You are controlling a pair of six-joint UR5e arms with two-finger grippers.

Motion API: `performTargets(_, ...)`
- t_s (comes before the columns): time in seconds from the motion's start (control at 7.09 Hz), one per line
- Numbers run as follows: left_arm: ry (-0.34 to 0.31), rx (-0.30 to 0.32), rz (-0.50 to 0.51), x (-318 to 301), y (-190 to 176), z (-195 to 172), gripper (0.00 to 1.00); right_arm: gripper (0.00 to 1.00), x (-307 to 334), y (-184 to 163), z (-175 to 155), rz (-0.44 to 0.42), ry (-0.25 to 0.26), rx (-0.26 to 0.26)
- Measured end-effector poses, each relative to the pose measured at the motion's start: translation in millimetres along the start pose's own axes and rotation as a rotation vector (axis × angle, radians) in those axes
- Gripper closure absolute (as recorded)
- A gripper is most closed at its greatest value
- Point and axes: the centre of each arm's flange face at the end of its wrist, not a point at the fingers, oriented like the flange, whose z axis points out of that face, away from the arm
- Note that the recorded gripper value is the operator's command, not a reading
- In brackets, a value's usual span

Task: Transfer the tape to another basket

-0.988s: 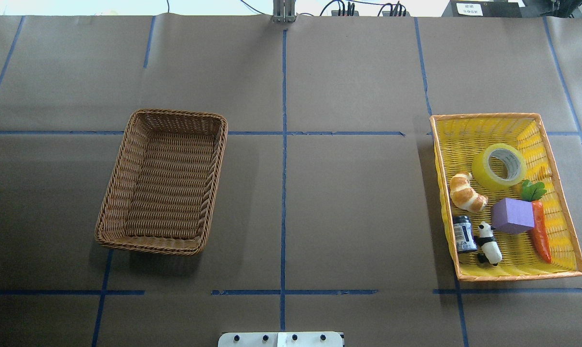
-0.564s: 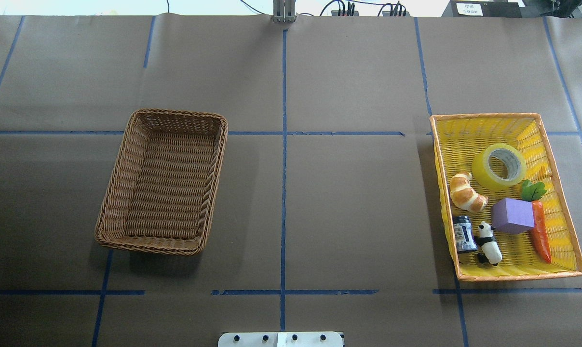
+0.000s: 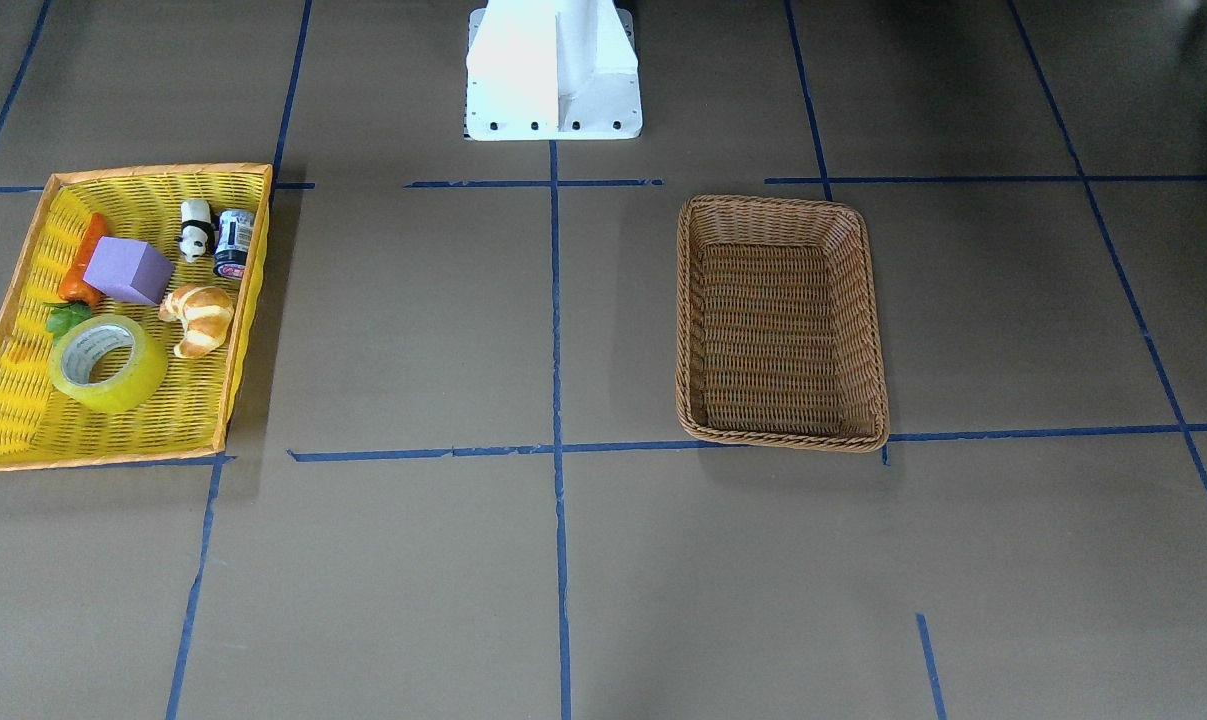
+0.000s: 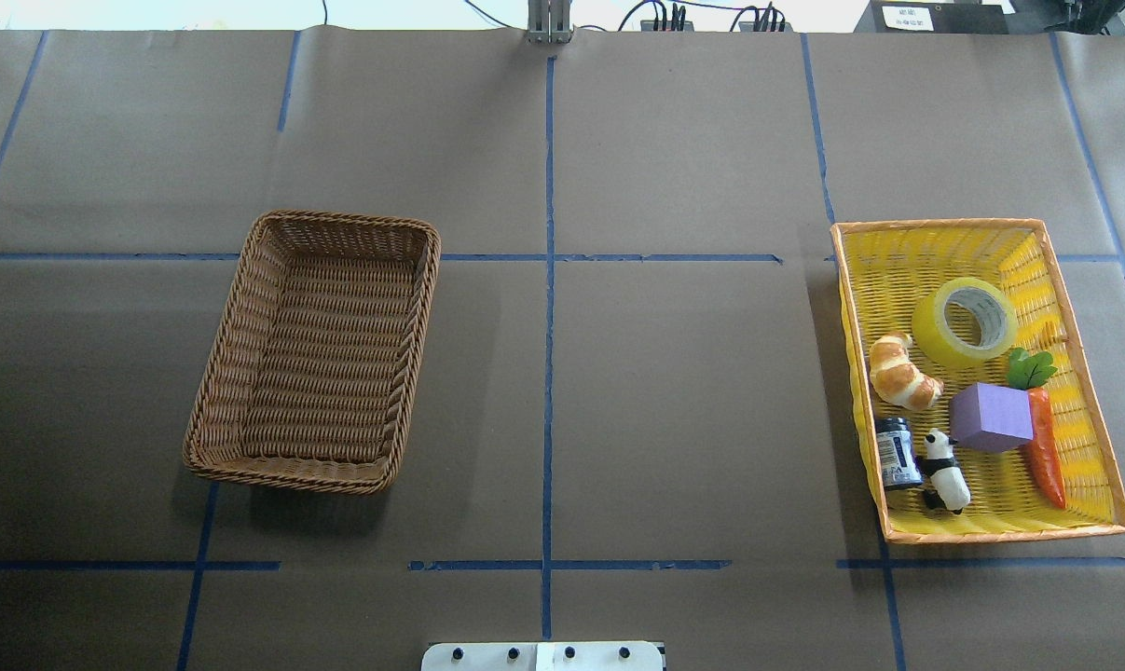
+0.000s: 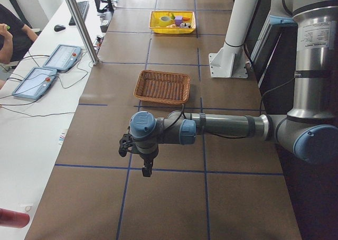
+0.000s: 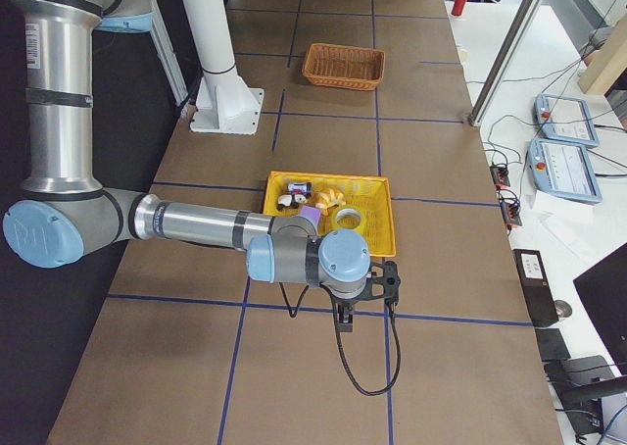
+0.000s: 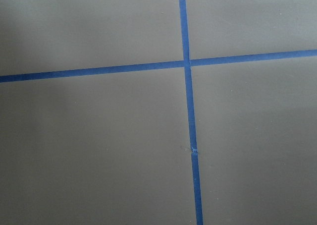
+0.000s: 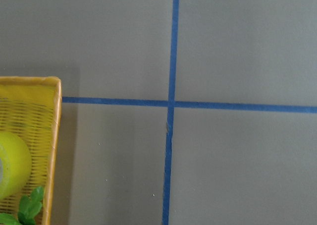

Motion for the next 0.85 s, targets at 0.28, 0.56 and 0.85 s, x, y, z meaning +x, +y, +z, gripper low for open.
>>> performTargets(0.28,0.000,0.002,0.000,0.8,-0.3,-0.9,0.00,0.00,-34.7,-32.7,-4.0,-0.023,-0.013,0.017)
performTargets(0.56,0.000,0.003,0.000,1.2,-0.2,-1.3,0.00,0.00,-91.7,-45.9,9.0,0.046,-0.040,-0.006)
performTargets(0.85,0.000,0.003,0.001,1.3,-0.4,-1.4,0.00,0.01,-147.7,-47.1,28.4,0.069,-0.046,-0.032)
